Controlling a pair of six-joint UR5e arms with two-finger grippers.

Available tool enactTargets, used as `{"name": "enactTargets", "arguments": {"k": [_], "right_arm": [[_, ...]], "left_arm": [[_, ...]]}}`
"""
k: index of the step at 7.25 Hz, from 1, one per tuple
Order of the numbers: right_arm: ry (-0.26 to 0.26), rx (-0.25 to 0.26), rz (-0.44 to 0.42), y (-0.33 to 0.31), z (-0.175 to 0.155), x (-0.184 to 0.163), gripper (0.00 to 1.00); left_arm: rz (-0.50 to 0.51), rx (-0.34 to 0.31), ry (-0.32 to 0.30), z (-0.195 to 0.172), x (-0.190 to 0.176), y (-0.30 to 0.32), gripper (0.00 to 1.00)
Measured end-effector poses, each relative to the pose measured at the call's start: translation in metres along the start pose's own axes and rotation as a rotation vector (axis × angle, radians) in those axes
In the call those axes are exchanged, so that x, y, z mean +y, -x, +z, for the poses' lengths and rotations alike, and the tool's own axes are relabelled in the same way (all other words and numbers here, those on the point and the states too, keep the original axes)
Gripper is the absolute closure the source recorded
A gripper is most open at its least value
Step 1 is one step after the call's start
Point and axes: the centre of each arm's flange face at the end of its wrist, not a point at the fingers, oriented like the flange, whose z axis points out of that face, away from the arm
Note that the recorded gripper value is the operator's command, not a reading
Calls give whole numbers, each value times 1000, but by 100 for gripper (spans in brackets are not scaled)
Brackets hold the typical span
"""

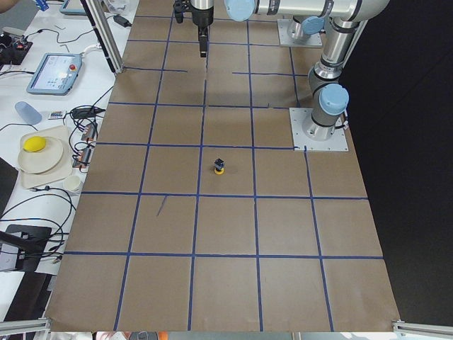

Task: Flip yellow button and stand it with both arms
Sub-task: 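Move the left gripper down toward the yellow button lying on its side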

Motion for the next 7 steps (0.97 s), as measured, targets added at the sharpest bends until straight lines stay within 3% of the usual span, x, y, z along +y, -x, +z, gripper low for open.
{"name": "enactTargets", "arguments": {"k": [4, 7], "right_arm": [[13, 0, -1, 0, 8, 2, 0], [13, 0, 0, -1, 8, 2, 0]], "left_arm": [[3, -12, 35, 13, 6, 3, 0], [128, -88, 113, 40, 3, 100, 0]]}}
